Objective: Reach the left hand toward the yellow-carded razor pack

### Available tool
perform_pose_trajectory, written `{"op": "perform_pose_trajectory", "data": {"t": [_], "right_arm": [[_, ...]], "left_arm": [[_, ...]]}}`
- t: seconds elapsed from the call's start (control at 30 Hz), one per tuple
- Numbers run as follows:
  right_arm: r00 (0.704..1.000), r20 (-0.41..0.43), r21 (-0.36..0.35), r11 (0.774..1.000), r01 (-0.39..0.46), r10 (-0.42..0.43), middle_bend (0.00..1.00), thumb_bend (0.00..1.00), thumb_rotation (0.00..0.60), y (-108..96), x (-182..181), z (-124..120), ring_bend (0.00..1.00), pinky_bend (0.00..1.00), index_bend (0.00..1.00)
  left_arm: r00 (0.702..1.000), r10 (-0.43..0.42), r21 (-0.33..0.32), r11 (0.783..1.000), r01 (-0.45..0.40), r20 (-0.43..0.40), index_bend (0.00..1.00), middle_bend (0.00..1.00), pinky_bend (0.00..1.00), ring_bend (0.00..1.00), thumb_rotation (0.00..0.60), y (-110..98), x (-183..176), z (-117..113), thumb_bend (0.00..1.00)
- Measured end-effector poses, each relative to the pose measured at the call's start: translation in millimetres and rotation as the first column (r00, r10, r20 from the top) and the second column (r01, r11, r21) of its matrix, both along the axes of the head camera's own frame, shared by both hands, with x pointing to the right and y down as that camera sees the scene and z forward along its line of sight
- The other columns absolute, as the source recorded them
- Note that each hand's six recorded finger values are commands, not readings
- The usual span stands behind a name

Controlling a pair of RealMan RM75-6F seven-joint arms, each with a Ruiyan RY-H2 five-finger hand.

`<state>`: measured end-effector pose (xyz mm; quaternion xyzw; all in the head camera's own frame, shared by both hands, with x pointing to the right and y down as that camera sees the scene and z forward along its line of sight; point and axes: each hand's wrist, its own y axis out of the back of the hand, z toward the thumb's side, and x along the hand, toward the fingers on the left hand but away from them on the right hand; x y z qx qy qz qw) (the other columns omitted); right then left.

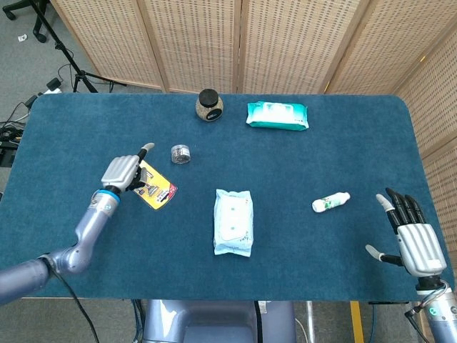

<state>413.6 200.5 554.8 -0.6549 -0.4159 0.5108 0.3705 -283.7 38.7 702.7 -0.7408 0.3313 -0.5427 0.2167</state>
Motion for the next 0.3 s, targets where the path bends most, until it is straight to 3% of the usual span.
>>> {"op": "perform_pose_trajectory", "data": {"t": [0.3], "right_arm": [[1.000,-0.003,-0.012,1.000,-0.002,0.002,0.00,0.00,0.600,-3,-1,5,0.00,0.00,0.00]], "left_arm": [[1.000,0.002,-0.047,0.999,-0.002,0.005,0.01,0.98,1.00,1.00,0.600,0,22,26,0.84]]}}
